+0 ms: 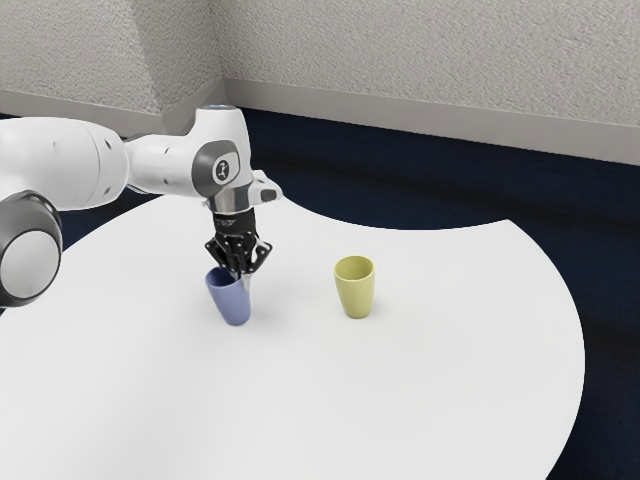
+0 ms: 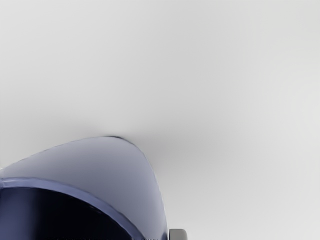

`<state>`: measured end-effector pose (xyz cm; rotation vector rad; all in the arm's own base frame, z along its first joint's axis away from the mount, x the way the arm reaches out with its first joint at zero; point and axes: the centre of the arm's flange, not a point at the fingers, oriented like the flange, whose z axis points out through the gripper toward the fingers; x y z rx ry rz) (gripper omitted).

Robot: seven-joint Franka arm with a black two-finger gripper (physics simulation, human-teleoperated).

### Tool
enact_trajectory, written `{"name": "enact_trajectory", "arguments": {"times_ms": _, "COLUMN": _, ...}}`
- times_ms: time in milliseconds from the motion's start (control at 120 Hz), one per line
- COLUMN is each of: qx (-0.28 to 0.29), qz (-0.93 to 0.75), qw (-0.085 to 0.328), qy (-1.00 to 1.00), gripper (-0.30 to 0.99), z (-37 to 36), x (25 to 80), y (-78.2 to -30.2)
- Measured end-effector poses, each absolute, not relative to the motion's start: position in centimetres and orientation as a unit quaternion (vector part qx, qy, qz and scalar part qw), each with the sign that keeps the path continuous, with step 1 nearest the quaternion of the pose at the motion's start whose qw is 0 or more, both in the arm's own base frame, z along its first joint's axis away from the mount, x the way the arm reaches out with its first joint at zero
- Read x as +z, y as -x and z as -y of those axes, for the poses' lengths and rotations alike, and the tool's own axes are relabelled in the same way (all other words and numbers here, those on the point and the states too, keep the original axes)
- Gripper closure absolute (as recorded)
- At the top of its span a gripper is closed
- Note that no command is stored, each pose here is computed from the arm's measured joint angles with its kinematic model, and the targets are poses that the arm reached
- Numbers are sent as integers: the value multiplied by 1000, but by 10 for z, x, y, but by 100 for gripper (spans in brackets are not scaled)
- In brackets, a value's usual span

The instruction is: Place the left cup onto the right cup

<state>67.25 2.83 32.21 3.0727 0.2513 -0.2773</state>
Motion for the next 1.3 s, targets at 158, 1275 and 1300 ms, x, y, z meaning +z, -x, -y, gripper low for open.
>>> {"name": "enact_trajectory", "arguments": {"times_ms": 158, "qx": -89, "qz": -81, "qw": 21, "qy": -992, "gripper": 77, "z": -28, "x": 322, "y": -673}}
{"name": "enact_trajectory", "arguments": {"times_ms": 1275, "qx": -58, "qz": -19, "qw": -30, "qy": -998, "gripper": 79, "z": 38, "x": 411, "y": -685}}
{"name": "enact_trajectory", "arguments": {"times_ms": 1300, "qx": -57, "qz": -18, "qw": -31, "qy": -998, "gripper": 79, "z": 40, "x": 413, "y": -685}}
